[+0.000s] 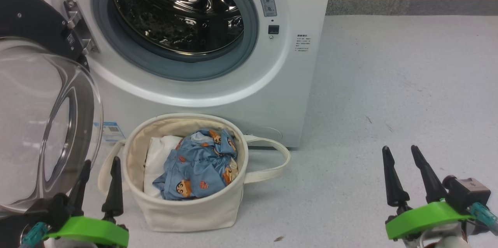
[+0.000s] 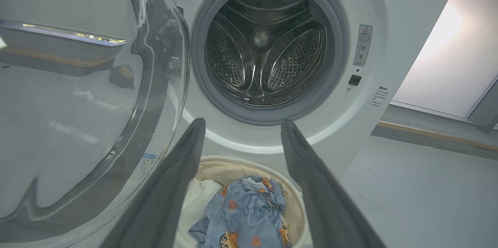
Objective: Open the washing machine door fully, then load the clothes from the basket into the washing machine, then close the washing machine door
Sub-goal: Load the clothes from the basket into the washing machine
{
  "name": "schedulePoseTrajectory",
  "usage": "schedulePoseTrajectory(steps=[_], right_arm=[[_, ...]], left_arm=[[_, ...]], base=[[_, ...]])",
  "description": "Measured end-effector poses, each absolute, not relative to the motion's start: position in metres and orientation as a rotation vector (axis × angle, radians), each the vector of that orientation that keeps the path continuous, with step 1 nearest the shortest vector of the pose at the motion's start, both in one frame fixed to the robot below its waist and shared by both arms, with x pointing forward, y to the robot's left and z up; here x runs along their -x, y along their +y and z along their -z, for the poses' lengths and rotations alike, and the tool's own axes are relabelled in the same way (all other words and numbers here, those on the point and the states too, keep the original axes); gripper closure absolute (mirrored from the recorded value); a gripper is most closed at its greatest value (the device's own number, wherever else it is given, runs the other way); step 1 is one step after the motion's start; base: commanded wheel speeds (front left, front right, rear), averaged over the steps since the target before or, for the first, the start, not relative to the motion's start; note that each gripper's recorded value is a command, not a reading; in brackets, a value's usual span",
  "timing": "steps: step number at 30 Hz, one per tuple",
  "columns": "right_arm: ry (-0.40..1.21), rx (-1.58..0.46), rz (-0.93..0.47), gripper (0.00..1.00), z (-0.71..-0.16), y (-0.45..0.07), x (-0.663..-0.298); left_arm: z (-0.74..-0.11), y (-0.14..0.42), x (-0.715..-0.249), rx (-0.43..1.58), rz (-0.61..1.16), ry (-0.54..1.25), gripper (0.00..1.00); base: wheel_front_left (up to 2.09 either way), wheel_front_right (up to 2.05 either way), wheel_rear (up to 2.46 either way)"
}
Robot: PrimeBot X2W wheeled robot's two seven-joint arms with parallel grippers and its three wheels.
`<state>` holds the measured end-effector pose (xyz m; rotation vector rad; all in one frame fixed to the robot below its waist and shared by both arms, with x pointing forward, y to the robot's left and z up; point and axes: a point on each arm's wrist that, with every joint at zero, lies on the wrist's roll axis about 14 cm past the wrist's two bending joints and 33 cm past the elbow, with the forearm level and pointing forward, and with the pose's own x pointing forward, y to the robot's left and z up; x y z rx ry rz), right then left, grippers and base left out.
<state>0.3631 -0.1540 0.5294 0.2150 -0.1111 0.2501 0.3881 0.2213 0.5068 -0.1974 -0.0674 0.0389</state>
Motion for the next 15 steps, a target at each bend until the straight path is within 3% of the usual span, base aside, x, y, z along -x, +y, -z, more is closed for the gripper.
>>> schedulePoseTrajectory(steps=[8,15], right_arm=[[-0.108,-0.211,-0.258,0.0,-0.529,-0.1523,-0.3651],[-0.111,-0.21,-0.264,0.0,-0.5302,-0.1505,-0.3654]], left_arm=[[-0.504,0.2254,-0.3862,0.198,-0.052,-0.06,0.0],[-0.5037,0.2296,-0.3843,0.199,-0.063,-0.06,0.0]], base=[[0.16,-0.09,-0.07],[1.2,-0.77,-0.43]])
